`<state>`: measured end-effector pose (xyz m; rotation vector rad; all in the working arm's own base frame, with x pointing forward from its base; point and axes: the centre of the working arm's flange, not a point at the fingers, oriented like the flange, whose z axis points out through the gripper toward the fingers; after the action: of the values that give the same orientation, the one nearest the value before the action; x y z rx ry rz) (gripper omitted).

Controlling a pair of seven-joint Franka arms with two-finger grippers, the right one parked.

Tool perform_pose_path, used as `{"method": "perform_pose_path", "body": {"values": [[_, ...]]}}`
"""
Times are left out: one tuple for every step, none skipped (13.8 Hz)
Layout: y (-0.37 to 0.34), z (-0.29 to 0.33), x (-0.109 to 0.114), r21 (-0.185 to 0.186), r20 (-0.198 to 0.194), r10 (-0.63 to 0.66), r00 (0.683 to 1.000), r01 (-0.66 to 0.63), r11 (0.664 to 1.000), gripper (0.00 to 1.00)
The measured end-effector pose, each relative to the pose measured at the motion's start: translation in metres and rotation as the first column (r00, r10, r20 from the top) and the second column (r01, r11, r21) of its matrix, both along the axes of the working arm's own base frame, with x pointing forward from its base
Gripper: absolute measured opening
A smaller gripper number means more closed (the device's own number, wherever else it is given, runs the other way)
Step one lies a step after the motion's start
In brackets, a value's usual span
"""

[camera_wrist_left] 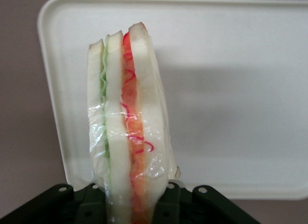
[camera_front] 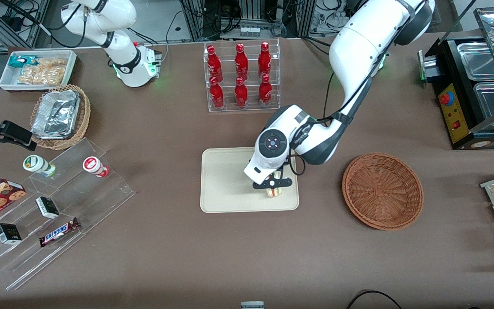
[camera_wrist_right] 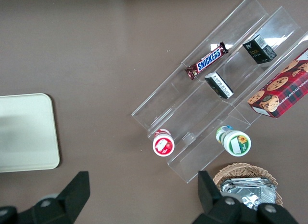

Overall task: Place sandwich from basket to tray
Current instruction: 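Lower the sandwich onto the tray center and open the left gripper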

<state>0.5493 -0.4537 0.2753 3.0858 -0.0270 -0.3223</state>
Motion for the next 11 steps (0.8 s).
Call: {"method": "perform_pose_path", "body": {"values": [[0.001, 0.001, 0.002, -0.019, -0.001, -0.048, 0.999, 0.048, 0.999, 0.28], [0.001, 0.002, 0.002, -0.029, 0.004, -0.093, 0.996, 0.093, 0.995, 0.27], [-0.001, 0.003, 0.001, -0.035, 0.01, -0.139, 0.99, 0.139, 0.99, 0.26], [-0.002, 0.002, 0.0, -0.036, 0.015, -0.171, 0.985, 0.171, 0.985, 0.26], [-0.003, 0.001, -0.001, -0.033, 0.019, -0.191, 0.981, 0.192, 0.981, 0.26], [-0.004, 0.0, -0.001, -0.026, 0.025, -0.216, 0.976, 0.217, 0.976, 0.26], [-0.006, -0.003, -0.003, -0.013, 0.032, -0.242, 0.97, 0.243, 0.97, 0.26], [-0.01, -0.007, -0.006, -0.004, 0.031, -0.256, 0.966, 0.256, 0.967, 0.26], [-0.013, -0.012, -0.01, -0.001, 0.026, -0.264, 0.964, 0.264, 0.964, 0.25], [-0.016, -0.018, -0.012, 0.0, 0.021, -0.269, 0.963, 0.269, 0.963, 0.25], [-0.017, -0.023, -0.012, -0.004, 0.023, -0.27, 0.963, 0.27, 0.963, 0.25]]}}
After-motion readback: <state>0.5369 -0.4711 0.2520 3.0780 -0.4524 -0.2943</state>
